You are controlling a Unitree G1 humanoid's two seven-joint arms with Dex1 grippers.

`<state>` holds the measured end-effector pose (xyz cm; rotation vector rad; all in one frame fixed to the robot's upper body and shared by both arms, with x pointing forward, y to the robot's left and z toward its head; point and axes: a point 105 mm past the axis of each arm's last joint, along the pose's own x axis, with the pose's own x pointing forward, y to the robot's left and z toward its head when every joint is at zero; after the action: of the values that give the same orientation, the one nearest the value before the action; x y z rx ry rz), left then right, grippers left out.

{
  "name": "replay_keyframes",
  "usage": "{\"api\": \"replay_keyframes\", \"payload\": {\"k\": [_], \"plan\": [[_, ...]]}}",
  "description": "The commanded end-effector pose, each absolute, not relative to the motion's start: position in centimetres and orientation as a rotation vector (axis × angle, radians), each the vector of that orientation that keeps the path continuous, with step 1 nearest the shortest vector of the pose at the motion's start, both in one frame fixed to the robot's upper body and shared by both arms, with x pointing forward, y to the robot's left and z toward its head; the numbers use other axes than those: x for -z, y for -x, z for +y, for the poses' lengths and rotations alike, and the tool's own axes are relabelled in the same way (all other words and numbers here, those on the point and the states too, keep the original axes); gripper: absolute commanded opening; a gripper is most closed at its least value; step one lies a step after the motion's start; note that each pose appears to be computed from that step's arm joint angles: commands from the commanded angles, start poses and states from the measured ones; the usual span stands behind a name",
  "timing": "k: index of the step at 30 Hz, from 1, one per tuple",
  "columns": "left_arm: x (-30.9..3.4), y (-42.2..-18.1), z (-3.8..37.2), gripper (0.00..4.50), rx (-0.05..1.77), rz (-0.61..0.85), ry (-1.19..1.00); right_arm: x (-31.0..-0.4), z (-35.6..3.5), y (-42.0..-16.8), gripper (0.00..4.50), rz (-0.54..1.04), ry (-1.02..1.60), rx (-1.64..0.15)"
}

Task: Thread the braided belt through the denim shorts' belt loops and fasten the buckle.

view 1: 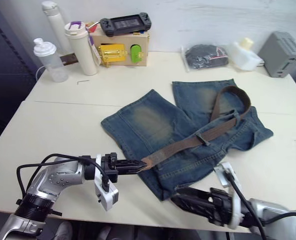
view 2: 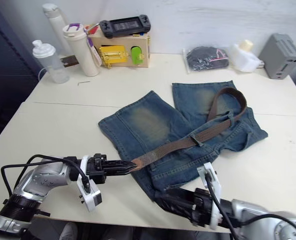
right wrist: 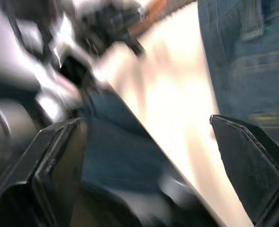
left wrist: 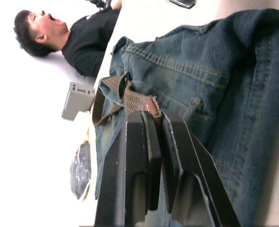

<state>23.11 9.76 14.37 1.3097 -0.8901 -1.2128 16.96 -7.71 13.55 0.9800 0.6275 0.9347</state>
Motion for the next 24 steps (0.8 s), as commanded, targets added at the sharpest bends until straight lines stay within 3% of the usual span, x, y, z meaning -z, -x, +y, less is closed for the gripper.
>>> {"api": "replay_keyframes", "payload": {"k": [1, 11, 14, 21, 24], "plan": [[-15.1, -22.7, 9.6, 0.00, 1.182, -0.930, -1.318, -14.0, -6.4, -20.1, 4.45, 0.602, -1.207, -0.684], [-14.8, -22.6, 9.6, 0.00, 1.184, -0.895, -1.318, -14.8, -7.0, -23.5, 4.45, 0.563, -1.343, -0.479], [-14.8, -22.7, 9.6, 0.00, 1.185, -0.892, -1.316, -14.8, -7.1, -23.6, 3.65, 0.564, -1.329, -0.478], [-14.9, -22.8, 9.6, 0.00, 1.189, -0.887, -1.311, -15.9, -6.8, -24.3, 0.24, 0.522, -1.356, -0.517], [-14.9, -22.9, 9.4, 0.00, 1.187, -0.882, -1.304, -16.2, -6.8, -24.7, 0.11, 0.512, -1.368, -0.516]]}}
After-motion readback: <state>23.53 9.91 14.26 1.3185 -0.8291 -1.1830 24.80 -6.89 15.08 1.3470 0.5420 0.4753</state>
